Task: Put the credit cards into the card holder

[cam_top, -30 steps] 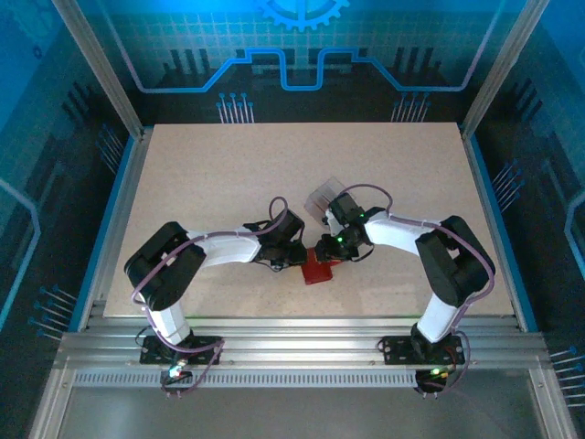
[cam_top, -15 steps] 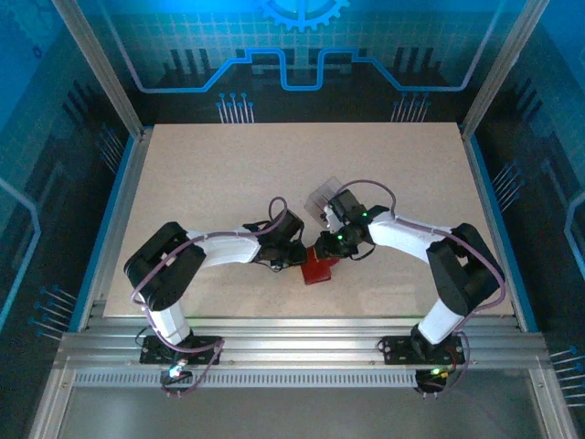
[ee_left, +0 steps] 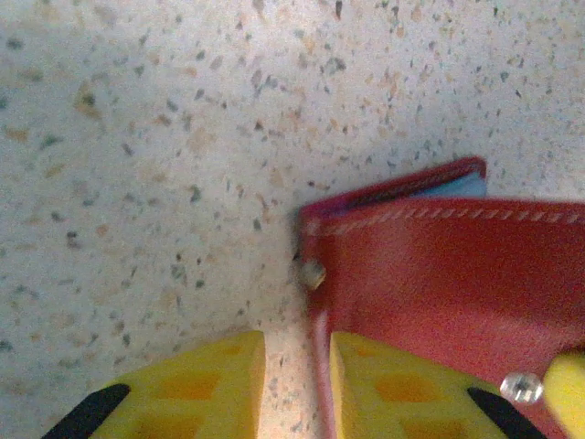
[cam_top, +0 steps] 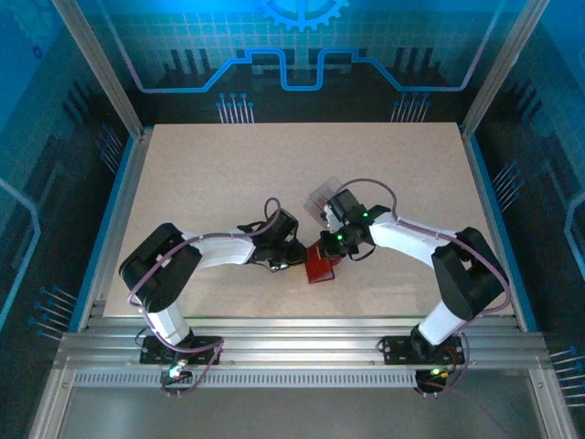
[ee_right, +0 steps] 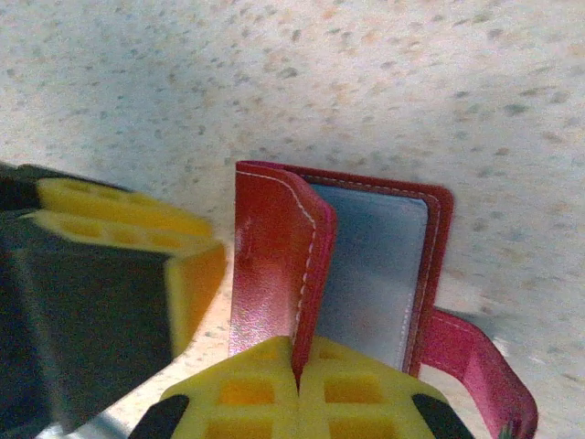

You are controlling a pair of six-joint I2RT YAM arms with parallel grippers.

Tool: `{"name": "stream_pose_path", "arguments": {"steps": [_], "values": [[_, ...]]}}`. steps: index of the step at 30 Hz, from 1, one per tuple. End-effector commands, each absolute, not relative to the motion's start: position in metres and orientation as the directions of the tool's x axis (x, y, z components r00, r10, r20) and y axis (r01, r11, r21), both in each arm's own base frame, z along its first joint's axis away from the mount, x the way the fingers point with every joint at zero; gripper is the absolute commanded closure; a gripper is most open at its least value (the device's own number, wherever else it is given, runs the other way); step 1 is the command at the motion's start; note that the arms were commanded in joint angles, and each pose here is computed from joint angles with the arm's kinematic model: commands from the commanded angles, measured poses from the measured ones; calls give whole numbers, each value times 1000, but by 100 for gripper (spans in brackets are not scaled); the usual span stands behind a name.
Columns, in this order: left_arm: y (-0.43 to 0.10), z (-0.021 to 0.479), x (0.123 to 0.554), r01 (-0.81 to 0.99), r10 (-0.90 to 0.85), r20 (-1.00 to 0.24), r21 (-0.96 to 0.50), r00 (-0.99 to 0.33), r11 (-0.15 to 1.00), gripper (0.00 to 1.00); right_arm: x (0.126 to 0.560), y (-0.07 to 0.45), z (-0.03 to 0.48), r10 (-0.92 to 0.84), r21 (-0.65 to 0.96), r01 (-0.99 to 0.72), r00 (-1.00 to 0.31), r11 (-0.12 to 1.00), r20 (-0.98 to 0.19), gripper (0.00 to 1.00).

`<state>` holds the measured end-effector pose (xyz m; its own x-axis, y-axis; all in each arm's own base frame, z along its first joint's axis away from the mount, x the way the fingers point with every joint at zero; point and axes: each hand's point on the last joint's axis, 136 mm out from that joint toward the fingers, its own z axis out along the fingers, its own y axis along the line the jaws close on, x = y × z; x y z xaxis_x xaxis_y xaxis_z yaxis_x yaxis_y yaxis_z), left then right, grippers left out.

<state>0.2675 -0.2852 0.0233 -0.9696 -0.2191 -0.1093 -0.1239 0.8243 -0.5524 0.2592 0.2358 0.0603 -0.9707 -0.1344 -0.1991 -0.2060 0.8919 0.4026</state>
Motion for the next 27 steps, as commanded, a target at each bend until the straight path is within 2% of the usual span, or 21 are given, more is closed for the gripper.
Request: {"name": "stream_pose_path", "arguments": {"steps": [1, 8, 12, 18, 20, 27], "values": [[-282, 43, 265, -140, -241, -83, -618, -967, 774, 71, 264, 211, 76, -136, 245, -200, -957, 949, -255, 100], [-257, 52, 260, -152, -263, -107, -591, -959, 793, 68, 264, 211, 81, -261, -29, -263, -927, 964, -270, 100], [-237, 47, 257, -199, -298, -104, -536, -949, 821, 69, 261, 231, 66, -316, -88, -304, -920, 949, -231, 100], [-217, 38, 248, -226, -308, -114, -455, -944, 861, 69, 254, 269, 60, -367, -43, -367, -904, 929, -219, 94], [-214, 36, 247, -237, -317, -110, -450, -942, 861, 69, 251, 283, 60, -369, 25, -383, -904, 924, -216, 91], [-208, 33, 245, -256, -335, -104, -452, -936, 855, 69, 239, 311, 62, -377, 222, -418, -903, 881, -205, 72]]}}
